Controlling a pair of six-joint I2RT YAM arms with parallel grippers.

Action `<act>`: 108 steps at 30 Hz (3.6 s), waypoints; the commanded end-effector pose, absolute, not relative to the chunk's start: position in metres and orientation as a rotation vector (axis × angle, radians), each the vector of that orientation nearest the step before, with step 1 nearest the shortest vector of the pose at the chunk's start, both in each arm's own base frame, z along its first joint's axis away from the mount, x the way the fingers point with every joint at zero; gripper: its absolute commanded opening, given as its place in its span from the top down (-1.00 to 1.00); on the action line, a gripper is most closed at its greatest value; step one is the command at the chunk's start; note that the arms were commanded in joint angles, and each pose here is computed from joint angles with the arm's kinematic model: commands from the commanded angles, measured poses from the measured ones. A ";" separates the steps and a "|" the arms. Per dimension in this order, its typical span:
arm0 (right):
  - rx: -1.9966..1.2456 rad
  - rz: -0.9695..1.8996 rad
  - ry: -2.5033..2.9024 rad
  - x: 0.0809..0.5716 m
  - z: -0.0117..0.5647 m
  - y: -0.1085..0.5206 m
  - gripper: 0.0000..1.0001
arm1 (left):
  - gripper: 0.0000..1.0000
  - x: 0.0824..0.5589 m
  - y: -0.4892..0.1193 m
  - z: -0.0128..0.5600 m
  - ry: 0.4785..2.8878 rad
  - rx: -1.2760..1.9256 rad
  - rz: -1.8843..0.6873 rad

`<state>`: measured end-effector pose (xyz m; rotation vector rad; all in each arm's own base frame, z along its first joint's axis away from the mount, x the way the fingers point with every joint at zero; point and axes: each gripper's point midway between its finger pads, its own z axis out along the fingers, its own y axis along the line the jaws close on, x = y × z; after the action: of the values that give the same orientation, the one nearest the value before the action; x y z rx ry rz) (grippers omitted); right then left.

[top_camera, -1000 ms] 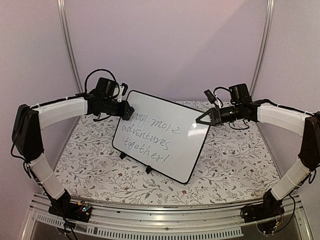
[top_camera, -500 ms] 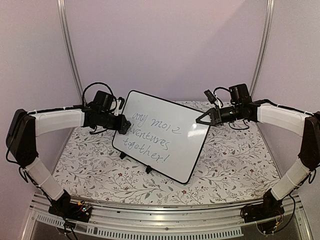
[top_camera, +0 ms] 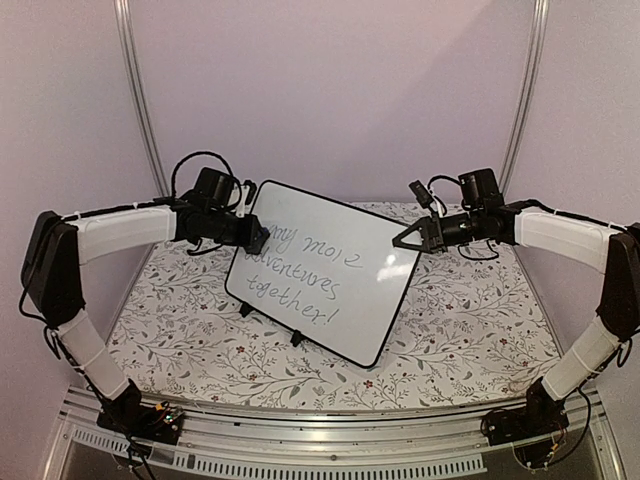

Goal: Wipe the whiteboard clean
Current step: Erase the center of the whiteboard.

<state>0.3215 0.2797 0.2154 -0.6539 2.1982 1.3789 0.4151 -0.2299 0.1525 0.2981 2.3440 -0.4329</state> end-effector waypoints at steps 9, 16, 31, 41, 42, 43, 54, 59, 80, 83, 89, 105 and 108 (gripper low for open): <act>-0.717 1.432 2.231 0.304 0.200 0.286 1.00 | 1.00 0.411 -0.240 0.140 2.342 0.332 -0.442; -0.717 1.434 2.231 0.304 0.199 0.286 1.00 | 1.00 0.388 -0.231 0.126 2.382 0.326 -0.440; -0.723 1.439 2.234 0.302 0.198 0.288 1.00 | 1.00 0.438 -0.258 0.164 2.274 0.354 -0.439; -0.724 1.441 2.236 0.303 0.197 0.289 1.00 | 1.00 0.415 -0.249 0.148 2.325 0.354 -0.446; -0.723 1.441 2.237 0.302 0.197 0.289 1.00 | 1.00 0.409 -0.248 0.145 2.333 0.355 -0.446; -0.724 1.441 2.236 0.302 0.197 0.289 1.00 | 1.00 0.404 -0.246 0.142 2.341 0.355 -0.447; -0.720 1.441 2.249 0.305 0.192 0.290 1.00 | 1.00 0.403 -0.248 0.136 2.335 0.364 -0.440; -0.721 1.445 2.257 0.306 0.190 0.291 1.00 | 1.00 0.424 -0.261 0.152 2.292 0.393 -0.432; -0.739 1.395 2.241 0.318 0.190 0.293 1.00 | 1.00 0.400 -0.243 0.132 2.386 0.469 -0.391; -0.729 1.420 2.222 0.318 0.199 0.295 1.00 | 1.00 0.401 -0.239 0.138 2.379 0.458 -0.390; -0.675 1.458 2.231 0.318 0.208 0.296 1.00 | 1.00 0.409 -0.235 0.147 2.382 0.429 -0.403; -0.578 1.263 2.354 0.341 0.192 0.285 1.00 | 1.00 0.416 -0.225 0.211 2.152 0.393 -0.428; -0.572 1.279 2.341 0.341 0.196 0.286 1.00 | 1.00 0.410 -0.220 0.240 2.079 0.393 -0.422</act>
<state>0.3372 0.2897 0.2166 -0.6398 2.2317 1.3703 0.4108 -0.2240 0.1823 0.4012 2.2462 -0.4024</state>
